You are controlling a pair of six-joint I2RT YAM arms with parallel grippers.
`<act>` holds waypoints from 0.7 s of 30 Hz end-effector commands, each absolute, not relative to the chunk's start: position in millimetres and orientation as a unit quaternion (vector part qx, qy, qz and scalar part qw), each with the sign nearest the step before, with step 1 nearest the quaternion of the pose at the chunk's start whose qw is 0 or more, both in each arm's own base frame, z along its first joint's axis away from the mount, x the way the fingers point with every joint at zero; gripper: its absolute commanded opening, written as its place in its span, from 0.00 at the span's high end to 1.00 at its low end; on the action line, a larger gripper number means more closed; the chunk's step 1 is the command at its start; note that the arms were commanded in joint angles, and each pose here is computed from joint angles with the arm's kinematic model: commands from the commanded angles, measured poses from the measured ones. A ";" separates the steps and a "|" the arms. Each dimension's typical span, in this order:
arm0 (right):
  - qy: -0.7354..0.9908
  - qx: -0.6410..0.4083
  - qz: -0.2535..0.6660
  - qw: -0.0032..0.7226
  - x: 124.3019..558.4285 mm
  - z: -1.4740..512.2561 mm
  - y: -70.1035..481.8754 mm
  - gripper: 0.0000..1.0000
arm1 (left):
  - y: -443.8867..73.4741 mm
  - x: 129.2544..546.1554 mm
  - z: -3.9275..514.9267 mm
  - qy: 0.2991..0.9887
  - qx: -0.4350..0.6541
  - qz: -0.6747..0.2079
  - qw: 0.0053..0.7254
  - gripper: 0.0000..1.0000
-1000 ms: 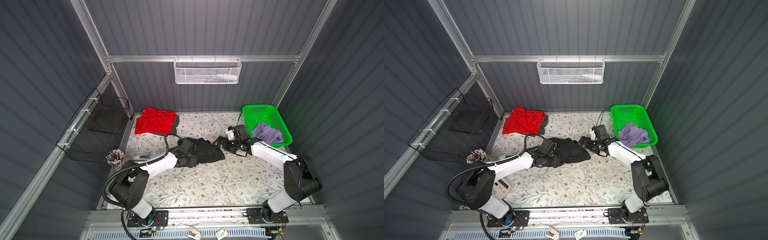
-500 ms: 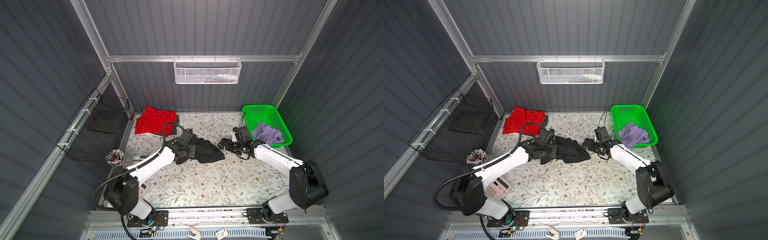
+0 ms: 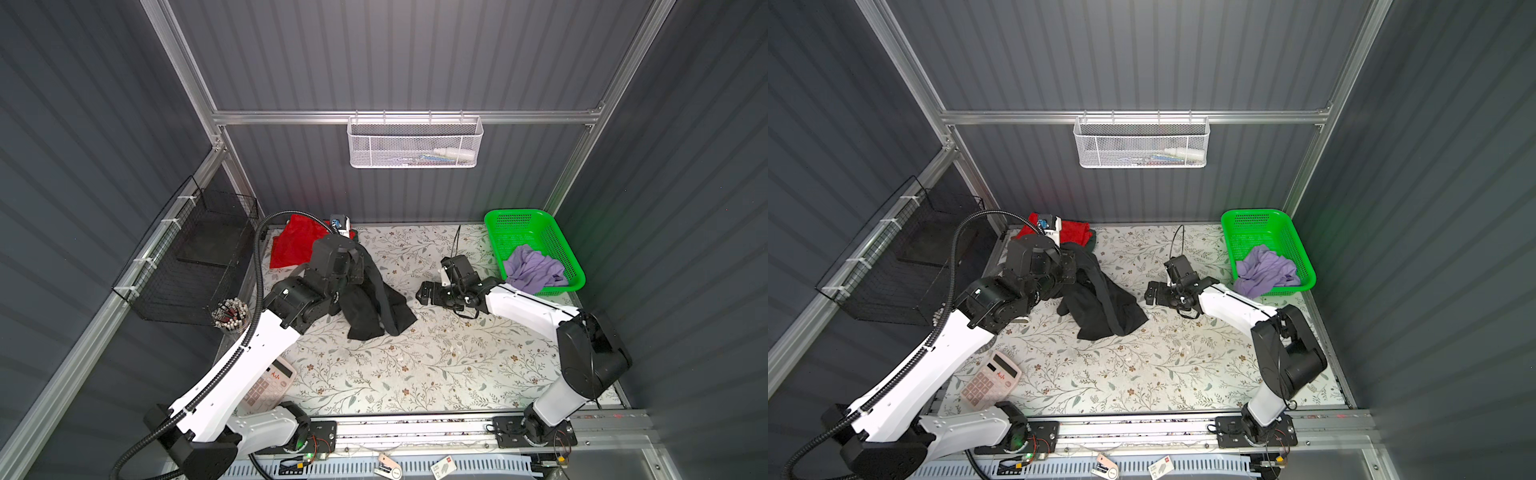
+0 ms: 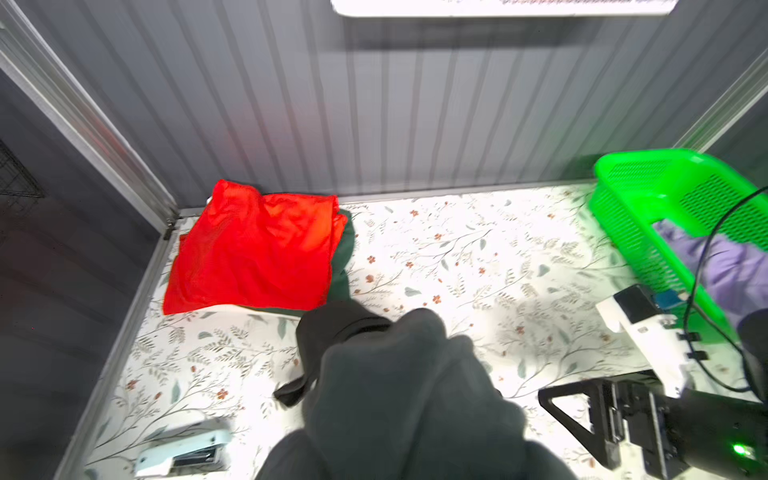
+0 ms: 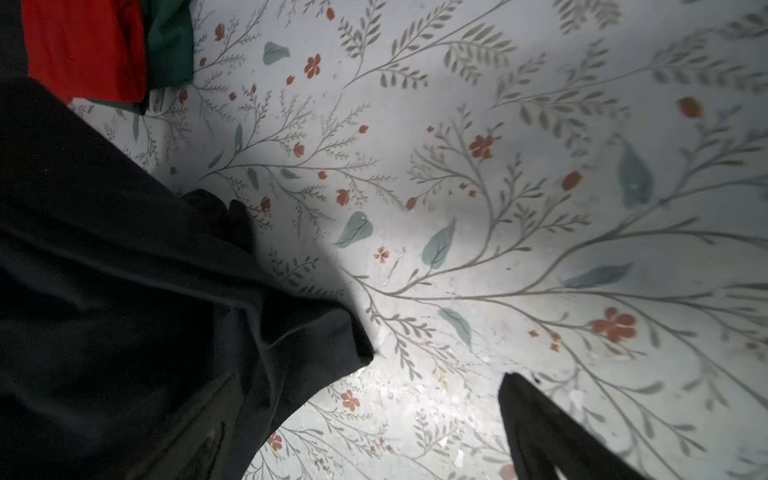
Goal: Fold and stack the t-shirts
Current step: 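Grasp the black t-shirt with both grippers and stretch it apart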
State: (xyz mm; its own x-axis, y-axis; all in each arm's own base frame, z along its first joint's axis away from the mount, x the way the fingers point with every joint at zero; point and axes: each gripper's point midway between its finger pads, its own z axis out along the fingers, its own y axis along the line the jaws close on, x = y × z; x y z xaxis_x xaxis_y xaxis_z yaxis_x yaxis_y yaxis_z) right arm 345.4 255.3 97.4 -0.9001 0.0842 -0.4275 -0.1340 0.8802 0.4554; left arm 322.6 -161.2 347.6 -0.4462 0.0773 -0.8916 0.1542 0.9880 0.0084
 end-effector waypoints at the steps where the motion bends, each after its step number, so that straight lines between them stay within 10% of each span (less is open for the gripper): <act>1: 0.932 -0.043 0.290 0.212 339.2 104.9 285.8 0.01 | -156.3 326.7 346.0 0.851 0.074 -0.008 0.520 1.00; 10: 0.941 -0.063 0.279 0.184 341.0 75.4 308.6 0.01 | -154.1 325.2 347.1 0.849 0.075 -0.005 0.522 1.00; 21: 0.970 -0.079 0.191 0.127 342.4 24.7 320.0 0.32 | -140.2 316.7 346.6 0.849 0.056 0.005 0.525 1.00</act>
